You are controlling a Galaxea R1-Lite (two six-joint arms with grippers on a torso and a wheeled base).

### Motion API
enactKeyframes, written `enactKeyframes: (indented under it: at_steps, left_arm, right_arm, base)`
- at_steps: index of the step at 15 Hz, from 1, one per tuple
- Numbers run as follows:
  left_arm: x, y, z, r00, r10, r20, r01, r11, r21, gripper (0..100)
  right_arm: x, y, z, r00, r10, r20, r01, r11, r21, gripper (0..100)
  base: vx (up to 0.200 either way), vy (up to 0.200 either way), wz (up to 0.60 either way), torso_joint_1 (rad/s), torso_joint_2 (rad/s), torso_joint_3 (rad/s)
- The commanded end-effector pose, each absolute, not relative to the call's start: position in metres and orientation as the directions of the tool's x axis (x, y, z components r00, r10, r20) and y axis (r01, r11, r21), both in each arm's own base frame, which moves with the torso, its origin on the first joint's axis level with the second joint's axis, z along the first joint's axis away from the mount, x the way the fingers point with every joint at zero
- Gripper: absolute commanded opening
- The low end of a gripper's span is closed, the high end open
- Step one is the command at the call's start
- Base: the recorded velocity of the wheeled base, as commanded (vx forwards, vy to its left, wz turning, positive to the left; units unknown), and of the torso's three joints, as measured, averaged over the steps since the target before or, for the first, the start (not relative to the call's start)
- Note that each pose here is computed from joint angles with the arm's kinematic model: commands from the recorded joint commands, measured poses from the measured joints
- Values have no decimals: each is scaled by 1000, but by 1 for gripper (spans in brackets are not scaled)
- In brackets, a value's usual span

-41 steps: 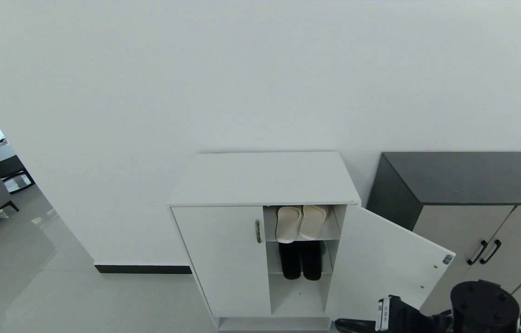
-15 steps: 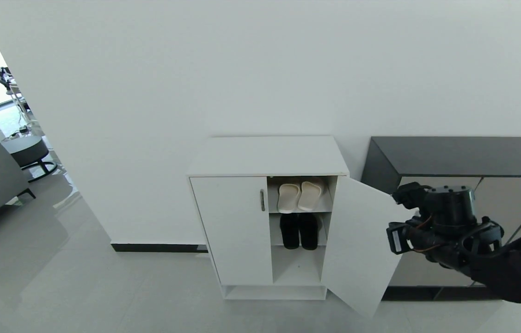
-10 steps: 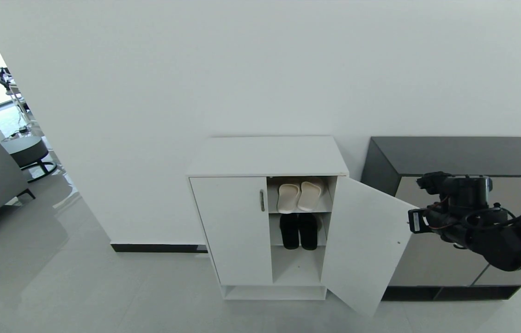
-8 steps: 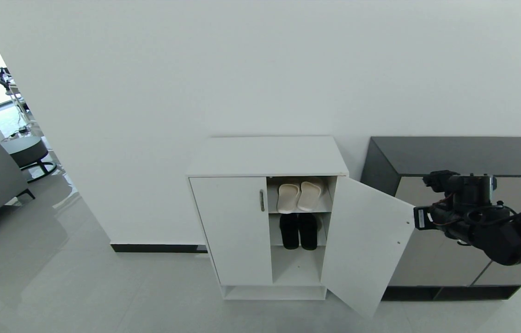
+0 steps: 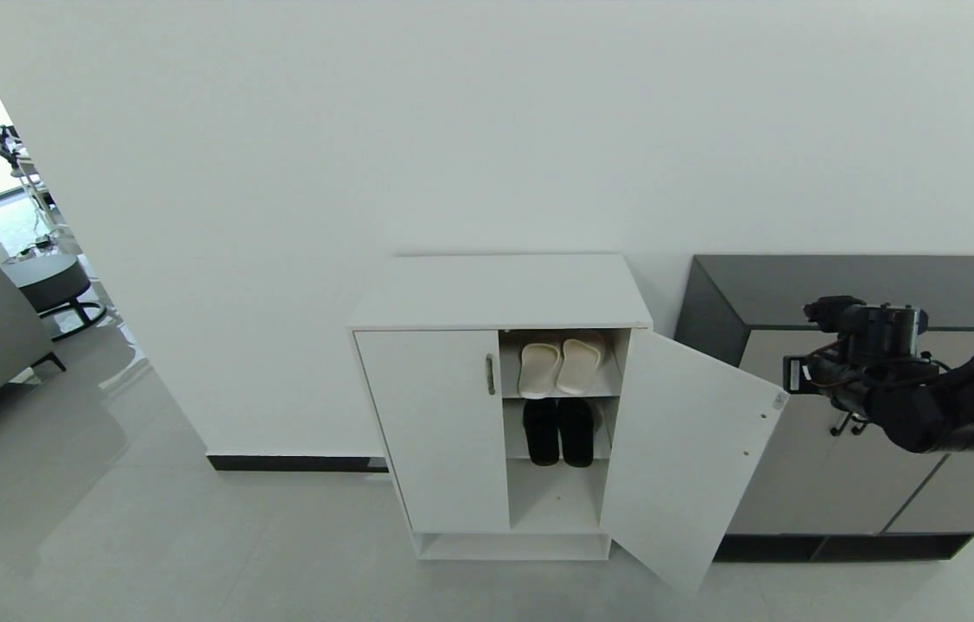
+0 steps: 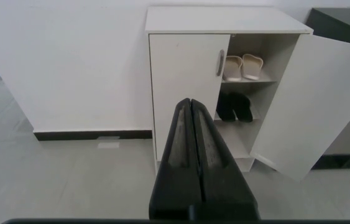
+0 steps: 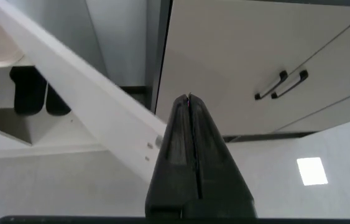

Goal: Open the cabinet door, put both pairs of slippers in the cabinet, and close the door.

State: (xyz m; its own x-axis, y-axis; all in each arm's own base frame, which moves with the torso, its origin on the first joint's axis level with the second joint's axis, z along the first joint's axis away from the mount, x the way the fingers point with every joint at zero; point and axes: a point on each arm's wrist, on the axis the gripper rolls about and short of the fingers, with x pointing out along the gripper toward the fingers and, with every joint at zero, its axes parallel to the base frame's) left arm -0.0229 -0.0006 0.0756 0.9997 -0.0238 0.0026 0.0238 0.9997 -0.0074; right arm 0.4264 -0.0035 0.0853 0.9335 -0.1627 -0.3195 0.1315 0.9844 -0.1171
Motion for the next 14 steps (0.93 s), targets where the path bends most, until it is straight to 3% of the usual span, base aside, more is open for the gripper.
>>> enactKeyframes:
  at_steps: [1,14]
  left_arm:
    - [-23,-1,76,1000,-23,2,23,1000,-8,0]
    - [-23,-1,76,1000,-23,2,23,1000,-6,0]
  right_arm:
    - [438,-6,75,930,-169,-325,138,983,-117,0]
    - [452,-7,47,912,-170,-372,134,983,-123,0]
  base:
    - [0,0,0,0,0,0]
    - [0,0,0,0,0,0]
